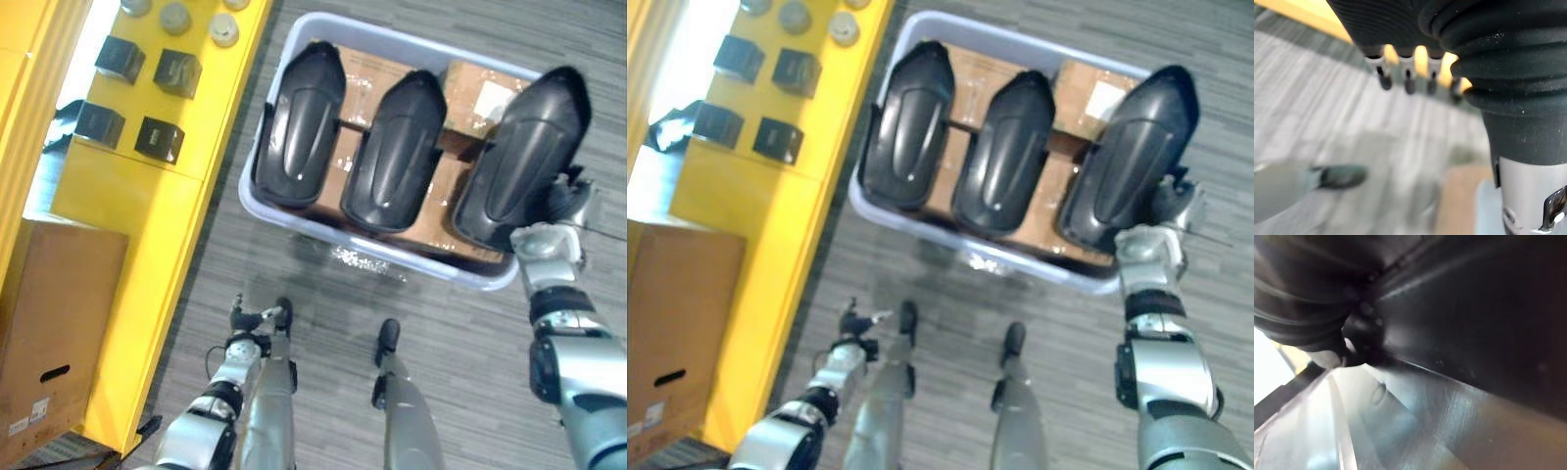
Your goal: Walk over and take plastic housings, then place them on the shelf
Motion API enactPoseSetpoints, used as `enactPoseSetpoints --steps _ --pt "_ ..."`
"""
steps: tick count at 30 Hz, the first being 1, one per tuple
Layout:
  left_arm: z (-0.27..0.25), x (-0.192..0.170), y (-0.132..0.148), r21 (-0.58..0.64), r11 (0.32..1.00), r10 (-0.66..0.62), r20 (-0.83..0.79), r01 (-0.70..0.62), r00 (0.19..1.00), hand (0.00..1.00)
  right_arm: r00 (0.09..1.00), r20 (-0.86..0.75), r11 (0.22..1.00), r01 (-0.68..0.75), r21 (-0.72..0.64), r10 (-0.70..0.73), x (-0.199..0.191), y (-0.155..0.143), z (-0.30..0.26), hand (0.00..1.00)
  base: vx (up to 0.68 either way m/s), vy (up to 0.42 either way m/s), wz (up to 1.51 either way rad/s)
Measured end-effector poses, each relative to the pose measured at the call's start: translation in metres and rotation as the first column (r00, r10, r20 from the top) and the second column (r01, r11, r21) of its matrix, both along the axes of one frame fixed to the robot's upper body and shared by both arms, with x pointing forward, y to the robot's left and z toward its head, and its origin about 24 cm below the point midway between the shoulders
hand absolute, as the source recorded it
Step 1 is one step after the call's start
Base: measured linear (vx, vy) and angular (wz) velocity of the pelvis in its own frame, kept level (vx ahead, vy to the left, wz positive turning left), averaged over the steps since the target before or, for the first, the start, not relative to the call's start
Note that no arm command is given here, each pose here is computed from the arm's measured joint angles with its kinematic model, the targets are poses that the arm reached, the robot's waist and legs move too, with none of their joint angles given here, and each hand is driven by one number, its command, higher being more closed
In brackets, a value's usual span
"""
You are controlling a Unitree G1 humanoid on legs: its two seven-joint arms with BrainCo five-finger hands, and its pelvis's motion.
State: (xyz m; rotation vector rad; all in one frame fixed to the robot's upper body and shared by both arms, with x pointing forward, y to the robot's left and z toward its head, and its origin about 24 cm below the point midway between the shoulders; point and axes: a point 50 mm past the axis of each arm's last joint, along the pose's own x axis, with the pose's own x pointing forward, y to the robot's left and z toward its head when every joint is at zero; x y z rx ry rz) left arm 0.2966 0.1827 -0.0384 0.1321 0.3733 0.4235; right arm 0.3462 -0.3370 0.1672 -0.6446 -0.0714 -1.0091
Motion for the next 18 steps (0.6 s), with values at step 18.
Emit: enactPoseSetpoints --steps 18 --pt "0.139 -0.012 -0.023 0.106 0.972 -0.228 0.63 0.209 0.742 0.0 0.993 0.06 0.887 -0.067 -0.457 0.106 -0.056 0.048 0.004 1.0 0.06 -0.002 0.03"
